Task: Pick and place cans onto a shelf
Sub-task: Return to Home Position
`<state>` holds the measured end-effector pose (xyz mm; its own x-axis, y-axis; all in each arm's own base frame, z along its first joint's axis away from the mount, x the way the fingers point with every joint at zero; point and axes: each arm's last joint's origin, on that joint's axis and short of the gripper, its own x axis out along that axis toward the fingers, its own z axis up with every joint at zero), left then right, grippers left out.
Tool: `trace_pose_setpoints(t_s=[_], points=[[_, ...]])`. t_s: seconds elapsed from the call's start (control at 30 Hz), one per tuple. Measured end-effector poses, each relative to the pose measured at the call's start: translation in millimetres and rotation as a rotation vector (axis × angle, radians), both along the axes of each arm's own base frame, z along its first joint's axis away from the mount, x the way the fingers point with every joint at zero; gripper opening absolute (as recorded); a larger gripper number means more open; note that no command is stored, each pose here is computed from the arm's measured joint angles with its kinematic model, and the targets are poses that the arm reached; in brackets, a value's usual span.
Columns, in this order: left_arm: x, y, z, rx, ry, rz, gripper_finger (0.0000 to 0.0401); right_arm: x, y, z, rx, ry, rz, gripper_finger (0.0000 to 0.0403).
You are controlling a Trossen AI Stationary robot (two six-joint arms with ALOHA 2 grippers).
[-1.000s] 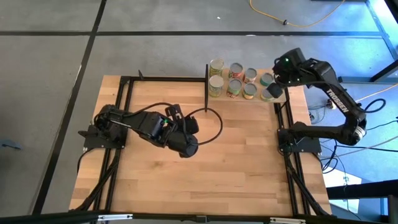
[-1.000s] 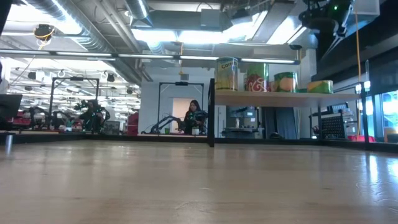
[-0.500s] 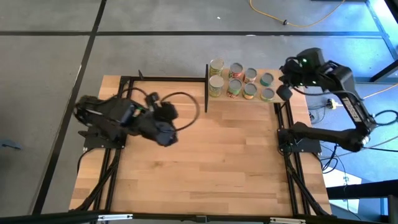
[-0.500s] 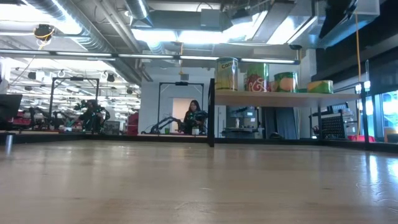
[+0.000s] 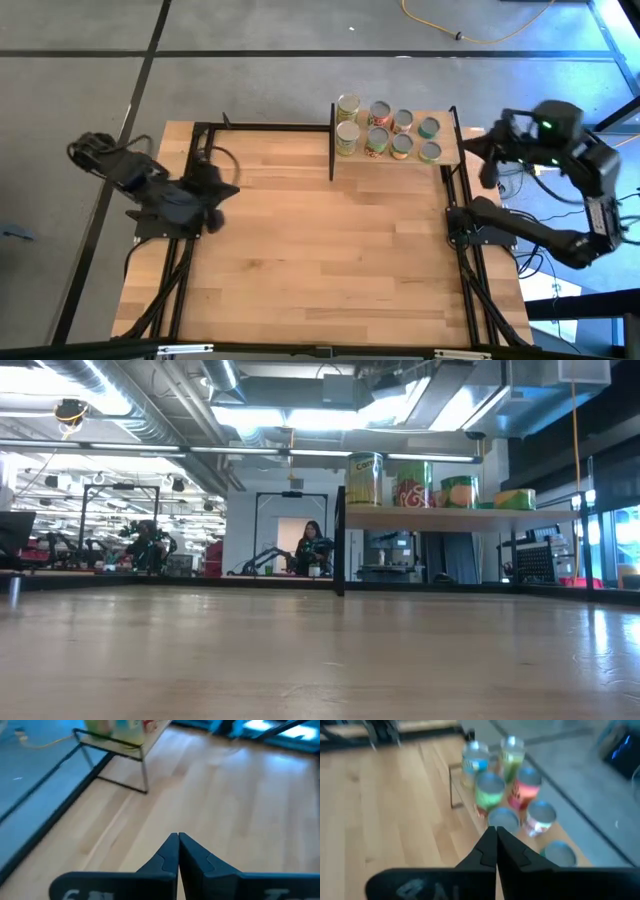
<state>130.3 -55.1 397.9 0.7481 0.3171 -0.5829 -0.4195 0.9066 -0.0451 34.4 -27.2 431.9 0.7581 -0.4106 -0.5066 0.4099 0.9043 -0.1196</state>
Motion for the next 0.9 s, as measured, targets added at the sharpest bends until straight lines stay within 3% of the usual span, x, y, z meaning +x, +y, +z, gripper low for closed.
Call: trace_pose_setpoints(t_s=[0.2,0.37,0.47,0.7,0.9], points=[[-43,18,-27,-0.051,-0.209,-0.116,0.0000,-20,29,6,-0.010,-0.184,0.055,0.0002],[-64,31,-53,-0.055,-0.369,-0.178,0.0000,-30,43,-2,0.015,-0.222,0.089,0.0002],[-75,38,-66,-0.062,-0.471,-0.214,0.0000,-33,50,-16,0.022,-0.253,0.161,0.0002],[-90,48,-91,-0.035,-0.718,-0.280,0.0000,-38,58,-64,0.065,-0.292,0.171,0.0002],[-91,48,-110,0.025,-0.805,-0.339,0.0000,-45,68,-100,0.096,-0.330,0.203,0.0002]])
